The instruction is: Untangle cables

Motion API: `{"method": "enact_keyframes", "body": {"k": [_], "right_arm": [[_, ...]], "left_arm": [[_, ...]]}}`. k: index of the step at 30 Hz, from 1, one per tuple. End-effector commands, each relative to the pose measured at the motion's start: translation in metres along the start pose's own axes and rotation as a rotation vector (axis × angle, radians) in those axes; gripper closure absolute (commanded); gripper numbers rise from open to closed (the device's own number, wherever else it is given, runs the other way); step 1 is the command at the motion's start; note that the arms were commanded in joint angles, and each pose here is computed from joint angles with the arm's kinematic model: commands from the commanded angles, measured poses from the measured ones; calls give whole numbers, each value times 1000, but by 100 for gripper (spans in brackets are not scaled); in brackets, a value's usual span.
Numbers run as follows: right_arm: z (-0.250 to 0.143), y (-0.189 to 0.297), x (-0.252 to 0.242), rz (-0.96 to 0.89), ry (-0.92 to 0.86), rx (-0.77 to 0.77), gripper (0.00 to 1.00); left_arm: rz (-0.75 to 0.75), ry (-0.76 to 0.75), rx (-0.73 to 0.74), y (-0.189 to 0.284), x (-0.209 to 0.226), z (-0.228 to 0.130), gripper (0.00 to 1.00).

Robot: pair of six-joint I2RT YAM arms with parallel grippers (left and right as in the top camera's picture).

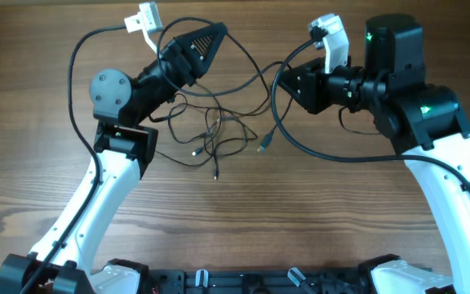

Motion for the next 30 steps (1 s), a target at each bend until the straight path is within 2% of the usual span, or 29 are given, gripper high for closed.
{"method": "enact_keyframes", "body": {"k": [1,20,25,29,30], "right_arm": [[2,-3,14,100,71,-11,72],[4,-3,20,148,80,-21,69],[4,-3,20,148,98,-21,71],[4,-3,20,148,98,-21,85],[4,-3,20,148,98,-21,86]], "left_arm": [[-1,136,12,-1,1,-1,96],[-38,264,51,-10,-10,-17,96],[-117,262,57,-9,-29,-17,96],[-119,264,61,-10,-30,-18,96],[-114,269,63,-11,-29,-20,96]]}}
Point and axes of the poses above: each gripper's point midway between its finger pads, its own y axis back along the fingers, its own x axis along the line the jaws close on, z = x × y, the point moved 2 cm from there along y, back along the fingers, and after that the axes turned 11 degrees about y, right-handed, at the moved point
